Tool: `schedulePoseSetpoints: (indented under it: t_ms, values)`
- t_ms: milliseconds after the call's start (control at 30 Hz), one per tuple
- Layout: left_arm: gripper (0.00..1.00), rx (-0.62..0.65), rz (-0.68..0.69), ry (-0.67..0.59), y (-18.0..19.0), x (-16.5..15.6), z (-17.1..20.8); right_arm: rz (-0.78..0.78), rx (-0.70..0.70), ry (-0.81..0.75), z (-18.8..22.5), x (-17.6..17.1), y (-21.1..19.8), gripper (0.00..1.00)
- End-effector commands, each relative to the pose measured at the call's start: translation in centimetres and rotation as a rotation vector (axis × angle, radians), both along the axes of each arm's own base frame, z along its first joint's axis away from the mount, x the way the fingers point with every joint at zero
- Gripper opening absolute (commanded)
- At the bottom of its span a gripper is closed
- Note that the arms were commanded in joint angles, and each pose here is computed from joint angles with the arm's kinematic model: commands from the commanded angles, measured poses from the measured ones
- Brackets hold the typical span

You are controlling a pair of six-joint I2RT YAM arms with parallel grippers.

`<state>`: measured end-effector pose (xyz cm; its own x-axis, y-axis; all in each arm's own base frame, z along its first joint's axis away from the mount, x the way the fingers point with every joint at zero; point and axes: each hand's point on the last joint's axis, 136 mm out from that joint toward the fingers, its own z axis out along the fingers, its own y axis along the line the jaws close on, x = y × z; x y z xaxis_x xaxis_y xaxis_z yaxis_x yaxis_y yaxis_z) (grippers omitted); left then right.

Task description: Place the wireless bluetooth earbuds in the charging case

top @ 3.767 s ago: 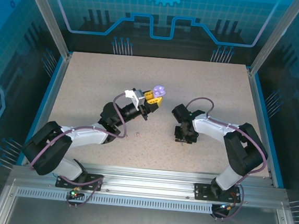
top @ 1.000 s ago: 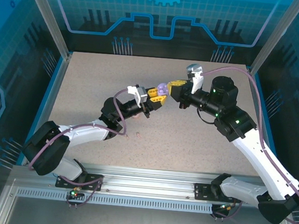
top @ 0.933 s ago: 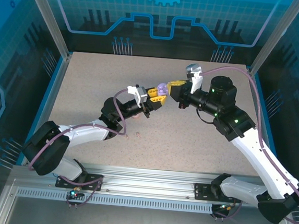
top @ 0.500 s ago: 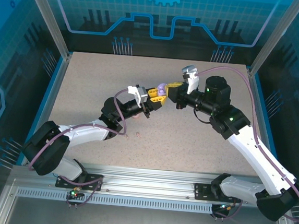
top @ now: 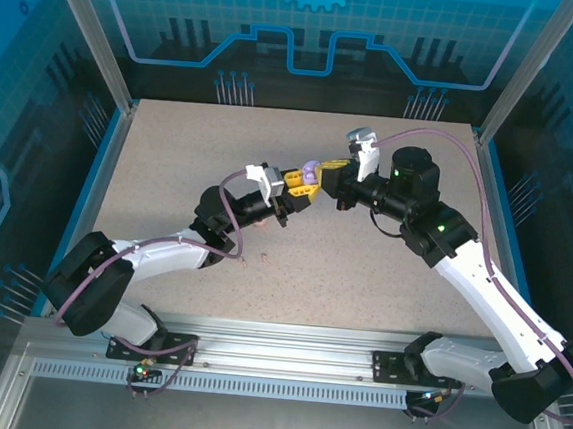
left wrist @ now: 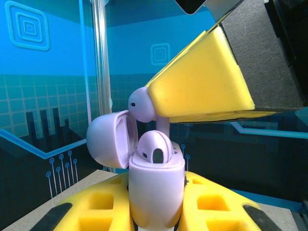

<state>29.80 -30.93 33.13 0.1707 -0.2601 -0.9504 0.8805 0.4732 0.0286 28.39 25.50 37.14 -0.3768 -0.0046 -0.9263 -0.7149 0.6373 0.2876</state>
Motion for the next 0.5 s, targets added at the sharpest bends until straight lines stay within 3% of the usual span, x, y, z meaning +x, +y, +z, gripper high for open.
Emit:
schedulePoseSetpoints:
  t_ms: [0, 467]
  values:
    - [0.0, -0.057, -0.021, -0.07, 0.2, -1.1, 3.2, 0.016, -0.033, 0.016, -1.2, -0.5, 0.3, 0.13]
    - [0.0, -0.058, -0.016, -0.071, 0.2, -1.0, 3.3, 0.033, -0.073, 0.055, -2.8, -0.8, 0.3, 0.15]
